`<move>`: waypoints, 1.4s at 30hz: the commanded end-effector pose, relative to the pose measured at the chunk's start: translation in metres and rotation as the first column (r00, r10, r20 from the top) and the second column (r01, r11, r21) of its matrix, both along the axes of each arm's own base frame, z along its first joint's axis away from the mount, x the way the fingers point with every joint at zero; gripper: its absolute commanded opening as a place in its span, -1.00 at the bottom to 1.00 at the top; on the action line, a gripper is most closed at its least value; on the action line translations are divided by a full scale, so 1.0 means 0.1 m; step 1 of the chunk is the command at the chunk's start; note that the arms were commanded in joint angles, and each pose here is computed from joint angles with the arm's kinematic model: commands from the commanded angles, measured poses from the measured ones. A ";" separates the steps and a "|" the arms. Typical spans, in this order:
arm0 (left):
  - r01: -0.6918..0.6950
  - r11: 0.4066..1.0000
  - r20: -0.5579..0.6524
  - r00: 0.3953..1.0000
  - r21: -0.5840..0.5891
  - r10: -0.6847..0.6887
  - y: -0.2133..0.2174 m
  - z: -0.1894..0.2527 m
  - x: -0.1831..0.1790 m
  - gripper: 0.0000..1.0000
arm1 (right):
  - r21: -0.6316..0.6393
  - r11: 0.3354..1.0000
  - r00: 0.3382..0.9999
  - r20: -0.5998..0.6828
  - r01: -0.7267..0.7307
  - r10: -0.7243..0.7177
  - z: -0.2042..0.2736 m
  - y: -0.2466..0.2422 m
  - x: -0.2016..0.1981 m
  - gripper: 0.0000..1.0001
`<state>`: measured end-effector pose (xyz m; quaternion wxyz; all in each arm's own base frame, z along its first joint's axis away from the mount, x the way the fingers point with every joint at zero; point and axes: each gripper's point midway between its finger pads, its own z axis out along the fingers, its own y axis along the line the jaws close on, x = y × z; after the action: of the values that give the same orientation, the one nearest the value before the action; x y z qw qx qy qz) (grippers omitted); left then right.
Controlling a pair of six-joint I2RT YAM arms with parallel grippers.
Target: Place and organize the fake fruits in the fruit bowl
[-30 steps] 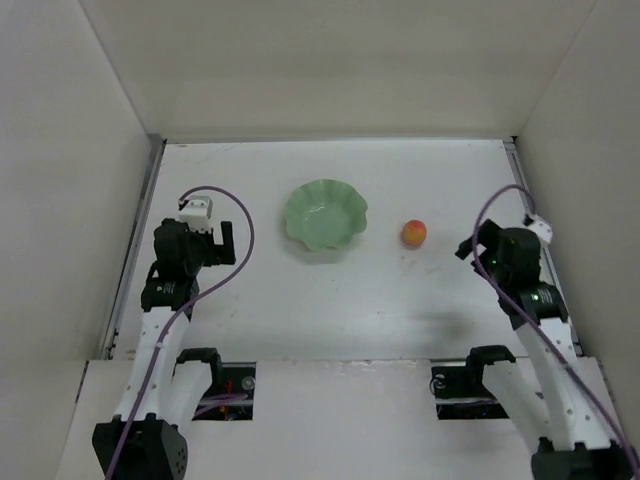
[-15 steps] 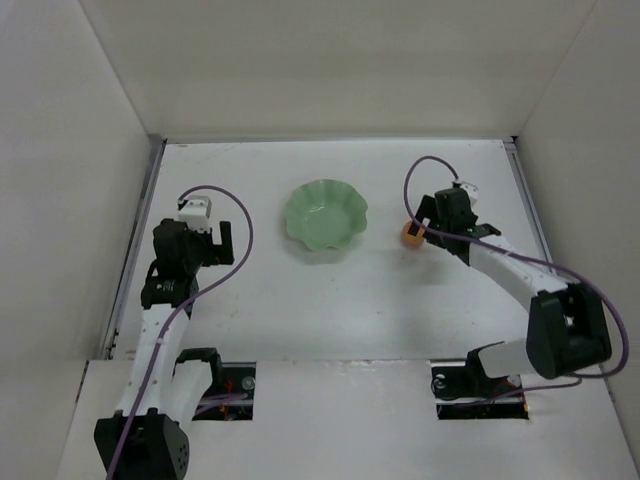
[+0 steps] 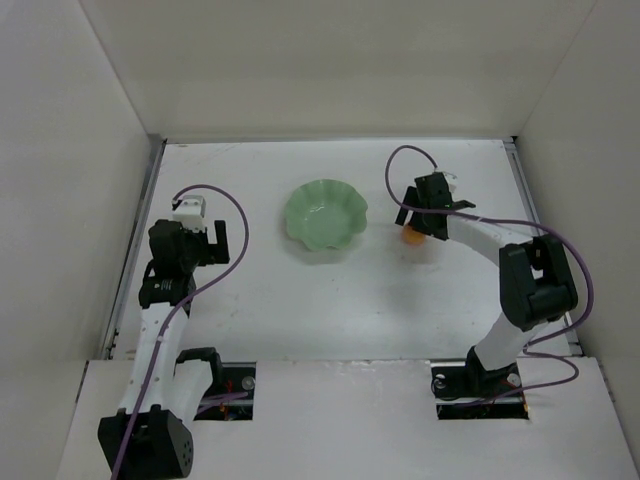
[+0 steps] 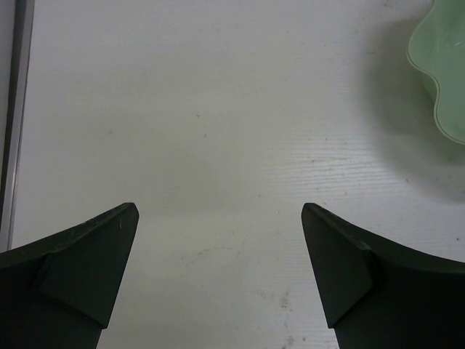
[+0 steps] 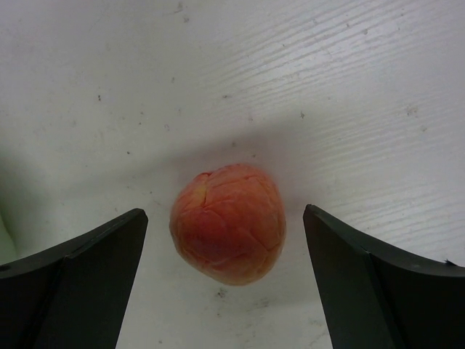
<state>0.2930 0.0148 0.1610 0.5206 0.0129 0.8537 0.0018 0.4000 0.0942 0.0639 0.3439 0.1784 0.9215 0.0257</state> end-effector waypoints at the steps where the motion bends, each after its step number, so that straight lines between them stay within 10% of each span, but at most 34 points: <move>1: 0.007 1.000 0.060 0.998 0.005 -0.007 0.01 0.13 0.08 1.00 | -0.034 0.999 1.000 0.006 -0.006 0.007 0.12 0.07 0.01 0.85; 10: 0.010 1.000 0.064 0.998 0.015 -0.010 0.02 0.14 0.08 1.00 | -0.017 1.000 0.999 -0.033 -0.024 0.024 0.04 0.15 -0.03 0.15; 16: 0.010 1.000 0.066 0.998 0.013 -0.011 0.01 0.15 0.10 1.00 | -0.006 0.998 0.995 0.087 -0.055 0.055 0.56 0.27 0.03 -0.68; 23: 0.009 1.000 0.072 0.997 0.009 -0.010 0.01 0.17 0.13 1.00 | 0.082 0.959 0.918 0.321 -0.271 0.232 1.65 1.41 0.08 -0.61; 33: 0.003 1.000 0.090 0.996 -0.009 -0.002 0.00 0.24 0.12 1.00 | 0.120 0.928 0.918 0.235 -0.352 0.318 1.11 2.51 0.33 -0.48; 40: 0.003 1.000 0.087 0.996 -0.016 -0.002 0.00 0.21 0.11 1.00 | 0.142 0.922 0.924 0.194 -0.360 0.330 0.87 2.62 0.35 0.40; 41: 0.005 1.000 0.086 0.996 -0.020 -0.003 -0.01 0.21 0.12 1.00 | 0.146 0.920 0.922 0.196 -0.363 0.333 0.87 2.62 0.35 0.99; 42: 0.005 1.000 0.083 0.997 -0.021 -0.003 -0.01 0.20 0.12 1.00 | 0.147 0.919 0.921 0.204 -0.365 0.333 0.90 2.62 0.33 1.00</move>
<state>0.2981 0.0152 0.1635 0.5280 0.0116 0.8491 -0.0003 0.4245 0.3438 0.1050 0.3574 0.0281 0.9230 0.1395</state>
